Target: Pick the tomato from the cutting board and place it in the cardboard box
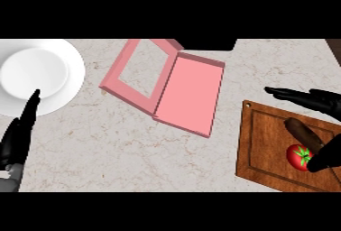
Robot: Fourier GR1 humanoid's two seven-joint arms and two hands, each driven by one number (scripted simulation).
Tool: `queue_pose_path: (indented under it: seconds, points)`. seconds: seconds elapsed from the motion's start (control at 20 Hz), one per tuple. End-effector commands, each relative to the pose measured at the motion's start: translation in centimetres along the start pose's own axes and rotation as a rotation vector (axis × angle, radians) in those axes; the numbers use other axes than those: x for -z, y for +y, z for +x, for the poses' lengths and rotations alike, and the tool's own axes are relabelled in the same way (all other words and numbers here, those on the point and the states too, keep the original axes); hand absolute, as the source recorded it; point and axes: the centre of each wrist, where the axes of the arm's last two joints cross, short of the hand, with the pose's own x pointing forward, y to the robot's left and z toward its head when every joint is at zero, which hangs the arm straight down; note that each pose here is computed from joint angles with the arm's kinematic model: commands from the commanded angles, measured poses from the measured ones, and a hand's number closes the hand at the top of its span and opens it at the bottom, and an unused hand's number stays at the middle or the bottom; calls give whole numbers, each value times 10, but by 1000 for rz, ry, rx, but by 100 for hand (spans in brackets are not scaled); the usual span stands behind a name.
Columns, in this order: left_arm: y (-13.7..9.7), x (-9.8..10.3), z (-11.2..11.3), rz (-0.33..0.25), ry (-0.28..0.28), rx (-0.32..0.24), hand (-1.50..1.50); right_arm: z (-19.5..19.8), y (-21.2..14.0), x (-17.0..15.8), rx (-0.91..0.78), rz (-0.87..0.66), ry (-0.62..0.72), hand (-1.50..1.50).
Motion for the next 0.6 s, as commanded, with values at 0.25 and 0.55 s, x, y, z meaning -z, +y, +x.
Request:
queue_pose_path:
  seconds: [0.25, 0.55]
  points:
    - [4, 17, 13, -1, -22, 13, 0, 1, 1, -13, -245, 450, -16, -150]
    - [-5, 15, 9, -22, -9, 19, 0, -20, -2, -24, -359, 599, 14, -150]
